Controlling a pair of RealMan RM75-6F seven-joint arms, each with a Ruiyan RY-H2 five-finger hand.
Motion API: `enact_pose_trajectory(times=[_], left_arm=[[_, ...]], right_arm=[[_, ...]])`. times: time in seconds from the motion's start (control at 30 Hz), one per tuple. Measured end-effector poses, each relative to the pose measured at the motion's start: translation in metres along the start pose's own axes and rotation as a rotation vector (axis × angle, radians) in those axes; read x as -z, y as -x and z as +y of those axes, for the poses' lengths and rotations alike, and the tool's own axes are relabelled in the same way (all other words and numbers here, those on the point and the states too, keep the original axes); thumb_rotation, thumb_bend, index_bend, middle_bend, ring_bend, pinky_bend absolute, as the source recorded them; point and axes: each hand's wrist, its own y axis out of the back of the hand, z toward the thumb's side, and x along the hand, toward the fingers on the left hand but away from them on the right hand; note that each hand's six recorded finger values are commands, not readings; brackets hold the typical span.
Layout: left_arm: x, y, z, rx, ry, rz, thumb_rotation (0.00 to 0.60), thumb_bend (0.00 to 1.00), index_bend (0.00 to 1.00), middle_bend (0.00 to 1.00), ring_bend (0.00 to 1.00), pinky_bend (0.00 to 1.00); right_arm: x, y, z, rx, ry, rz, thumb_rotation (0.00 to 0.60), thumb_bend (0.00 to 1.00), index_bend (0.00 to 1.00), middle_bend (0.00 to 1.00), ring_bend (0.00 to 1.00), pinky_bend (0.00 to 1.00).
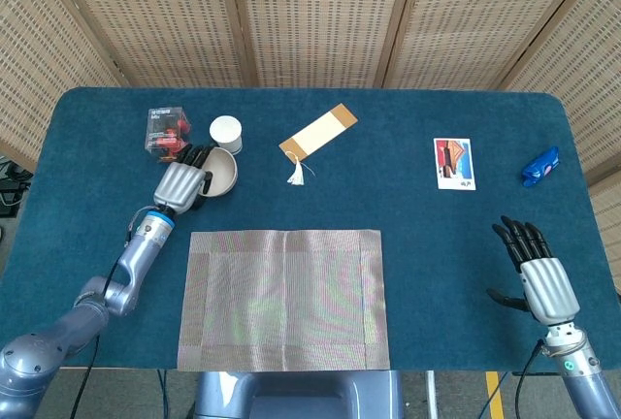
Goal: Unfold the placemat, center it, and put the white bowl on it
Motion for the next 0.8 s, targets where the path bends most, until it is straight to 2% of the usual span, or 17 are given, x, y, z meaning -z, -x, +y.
enact_pose_trajectory(times=[0.27,0.4,0.63,0.8], left_arm=[[-0.035,0.014,0.035,-0.143,0.034,-0.140,0.600,0.49,0.79,0.00,0.00,0.00],[-0.065,0.029,0.046,-0.167,0.062,-0.241,0.600,0.49,0.79,0.00,0.00,0.00],[-0.128,0.077,0.058,-0.119,0.122,-0.471,0.600,0.49,0.79,0.00,0.00,0.00],[-0.163,0.118,0.061,-0.048,0.080,-0.624,0.600,0.49,0.79,0.00,0.00,0.00]], right_arm=[[-0.007,-0.002,0.005,0.017,0.005,0.025,0.600,0.00,0.07,0.00,0.00,0.00],[-0.010,-0.003,0.009,0.027,0.008,0.034,0.600,0.00,0.07,0.00,0.00,0.00],[-0.015,-0.005,0.013,0.041,0.009,0.050,0.600,0.00,0.08,0.00,0.00,0.00],[-0.018,-0.006,0.017,0.051,0.010,0.058,0.600,0.00,0.08,0.00,0.00,0.00]])
